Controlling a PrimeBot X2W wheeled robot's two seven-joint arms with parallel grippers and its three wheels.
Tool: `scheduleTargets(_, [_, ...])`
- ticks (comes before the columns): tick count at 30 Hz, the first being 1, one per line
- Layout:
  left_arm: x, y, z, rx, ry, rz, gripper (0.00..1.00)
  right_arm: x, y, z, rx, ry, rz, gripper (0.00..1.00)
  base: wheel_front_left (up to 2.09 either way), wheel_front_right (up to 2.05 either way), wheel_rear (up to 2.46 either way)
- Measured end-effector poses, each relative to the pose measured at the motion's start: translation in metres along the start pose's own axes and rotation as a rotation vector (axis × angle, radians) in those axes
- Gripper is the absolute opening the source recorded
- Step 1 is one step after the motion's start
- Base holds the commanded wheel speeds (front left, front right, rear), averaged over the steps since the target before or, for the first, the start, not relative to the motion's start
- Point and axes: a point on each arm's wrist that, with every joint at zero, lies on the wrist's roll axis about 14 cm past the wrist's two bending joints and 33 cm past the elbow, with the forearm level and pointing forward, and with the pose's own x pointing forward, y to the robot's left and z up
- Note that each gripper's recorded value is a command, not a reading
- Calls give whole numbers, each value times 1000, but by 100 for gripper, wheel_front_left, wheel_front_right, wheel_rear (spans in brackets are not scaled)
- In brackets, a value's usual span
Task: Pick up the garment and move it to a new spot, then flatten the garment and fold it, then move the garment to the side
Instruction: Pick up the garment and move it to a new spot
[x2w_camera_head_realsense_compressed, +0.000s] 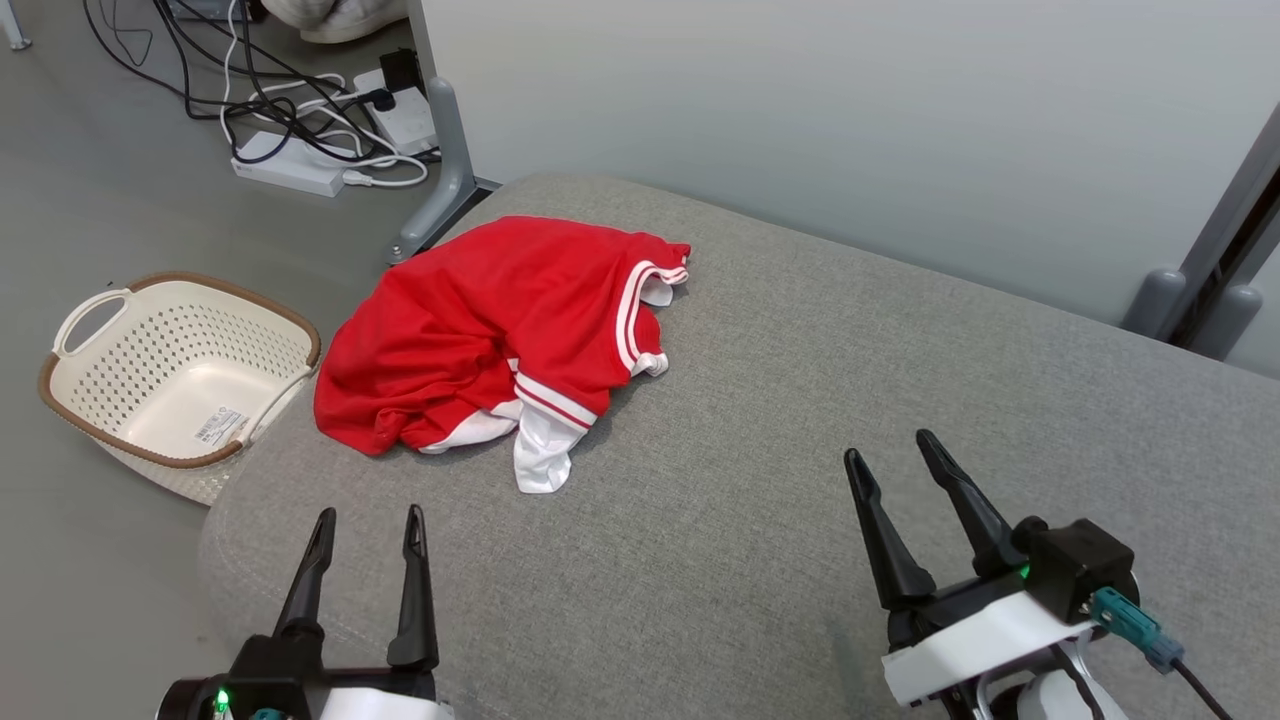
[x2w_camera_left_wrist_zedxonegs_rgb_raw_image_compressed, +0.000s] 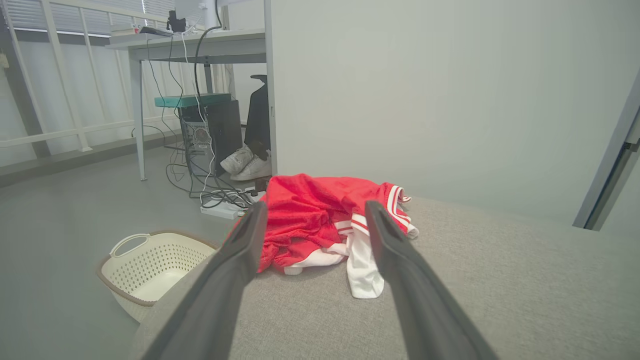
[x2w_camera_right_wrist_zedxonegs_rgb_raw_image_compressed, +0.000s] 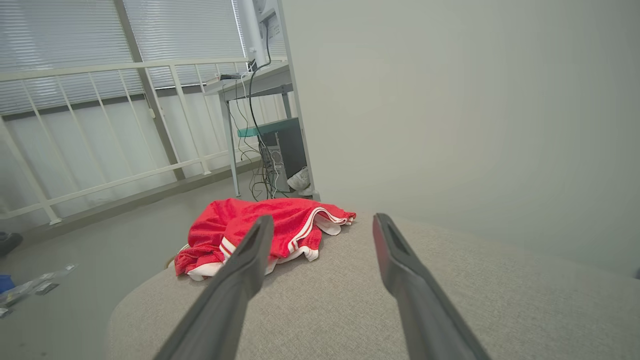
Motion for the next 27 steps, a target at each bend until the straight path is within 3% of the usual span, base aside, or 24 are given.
scheduleTargets(11, [-3, 6, -1, 4, 4, 22, 100, 5, 7, -2, 9, 6, 25, 100, 0, 0, 0])
scheduleTargets(27, [-4, 22, -13, -18, 40, 61, 100, -3, -14, 8, -40, -19, -42, 100, 0, 0, 0])
